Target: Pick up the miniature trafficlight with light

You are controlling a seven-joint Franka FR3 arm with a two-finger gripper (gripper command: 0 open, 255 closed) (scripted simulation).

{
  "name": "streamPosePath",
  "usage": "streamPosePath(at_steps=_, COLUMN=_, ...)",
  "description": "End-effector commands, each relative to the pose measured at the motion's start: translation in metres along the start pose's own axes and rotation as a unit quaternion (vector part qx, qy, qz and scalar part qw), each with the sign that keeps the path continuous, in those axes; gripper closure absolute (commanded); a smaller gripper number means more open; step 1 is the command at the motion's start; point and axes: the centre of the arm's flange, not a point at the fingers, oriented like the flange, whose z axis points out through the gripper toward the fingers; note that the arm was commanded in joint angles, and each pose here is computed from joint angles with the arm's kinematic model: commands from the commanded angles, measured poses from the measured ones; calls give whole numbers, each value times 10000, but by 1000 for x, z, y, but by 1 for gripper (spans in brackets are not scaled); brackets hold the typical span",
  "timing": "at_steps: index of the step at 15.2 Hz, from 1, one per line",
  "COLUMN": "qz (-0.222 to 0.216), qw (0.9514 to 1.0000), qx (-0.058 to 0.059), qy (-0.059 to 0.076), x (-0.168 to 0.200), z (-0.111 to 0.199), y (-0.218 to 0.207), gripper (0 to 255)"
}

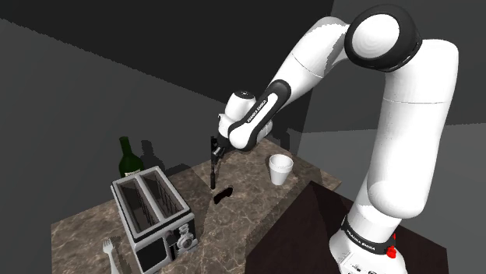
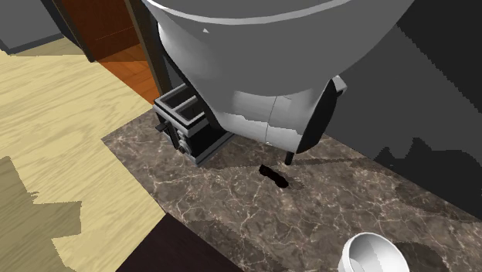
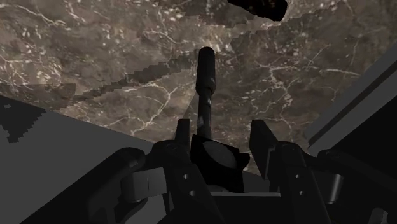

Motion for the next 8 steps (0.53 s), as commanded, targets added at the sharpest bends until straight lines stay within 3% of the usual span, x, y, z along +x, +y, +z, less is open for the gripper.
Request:
streamPosePath(at_steps=1, qz=0, qw=10000, qx=0, qy=-2, x=0, z=0, y=0, gripper=255)
streamPosePath(at_steps=8, qz=0, qw=10000, qx=0, qy=-2, x=2, z=-5, y=1, gripper=255)
